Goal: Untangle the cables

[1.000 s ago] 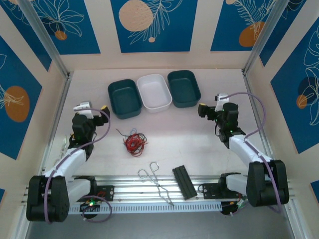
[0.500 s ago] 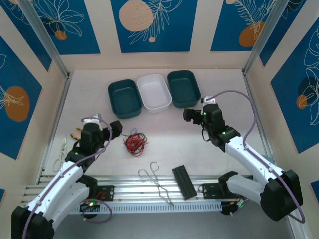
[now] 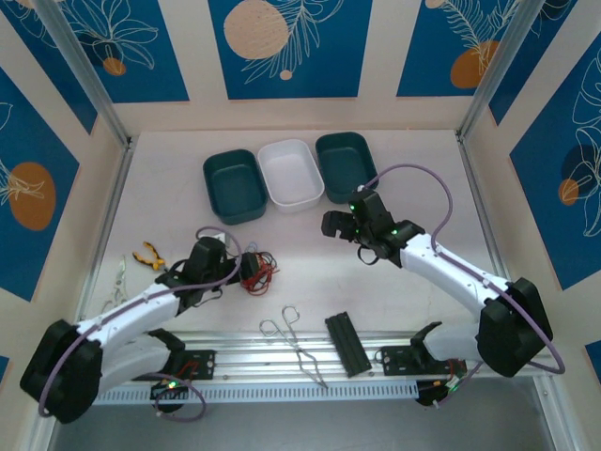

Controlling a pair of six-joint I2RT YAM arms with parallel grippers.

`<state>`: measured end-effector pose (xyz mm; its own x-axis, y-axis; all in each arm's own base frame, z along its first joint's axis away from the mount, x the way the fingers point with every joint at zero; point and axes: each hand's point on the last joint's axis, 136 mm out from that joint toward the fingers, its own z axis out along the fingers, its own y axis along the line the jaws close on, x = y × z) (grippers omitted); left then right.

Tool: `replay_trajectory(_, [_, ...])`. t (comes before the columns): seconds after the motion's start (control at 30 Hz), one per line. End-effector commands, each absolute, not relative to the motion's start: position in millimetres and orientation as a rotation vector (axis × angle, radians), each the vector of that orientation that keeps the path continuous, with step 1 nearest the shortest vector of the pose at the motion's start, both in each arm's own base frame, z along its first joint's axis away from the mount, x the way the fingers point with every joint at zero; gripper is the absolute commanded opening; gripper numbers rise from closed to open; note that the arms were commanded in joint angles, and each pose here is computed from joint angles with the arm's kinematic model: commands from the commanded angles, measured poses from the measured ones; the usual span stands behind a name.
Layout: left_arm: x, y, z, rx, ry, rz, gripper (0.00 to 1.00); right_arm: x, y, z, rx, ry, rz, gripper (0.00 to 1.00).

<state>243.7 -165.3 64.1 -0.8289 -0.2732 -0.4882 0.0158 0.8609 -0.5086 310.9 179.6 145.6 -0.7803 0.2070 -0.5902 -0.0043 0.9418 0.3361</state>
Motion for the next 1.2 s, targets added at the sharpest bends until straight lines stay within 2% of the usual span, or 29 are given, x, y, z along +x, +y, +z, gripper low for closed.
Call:
replay_trajectory(0.0, [252,-196,72,-0.055,2.432,-0.817,0.73,305,188,146,0.187,2.502,0.471,0.95])
replay_trajectory(0.1, [262,-211,68,0.024,2.433,-0.843,0.54,306,190,141,0.194,2.538,0.463,0.90])
replay_trajectory(0.2, [275,-229,70,0.090,2.410,-0.891,0.40,304,193,135,0.197,2.564,0.489,0.85])
replay_trajectory(0.4, [304,-271,76,0.143,2.352,-1.014,0.23,299,199,128,0.223,2.607,0.586,0.80])
replay_trajectory(0.53, [321,-295,82,0.155,2.327,-1.076,0.24,293,208,126,0.209,2.645,0.656,0.72])
replay_trajectory(0.63, [327,-299,85,0.141,2.315,-1.081,0.34,286,213,125,0.209,2.691,0.679,0.66])
replay_trajectory(0.67, [327,-297,85,0.139,2.319,-1.071,0.39,283,214,124,0.220,2.710,0.686,0.63])
replay_trajectory(0.9, [318,-272,87,0.155,2.374,-0.891,0.47,262,224,111,0.307,2.844,0.746,0.47])
replay_trajectory(1.17, [308,-247,94,0.130,2.389,-0.766,0.56,263,248,100,0.299,2.897,0.787,0.39])
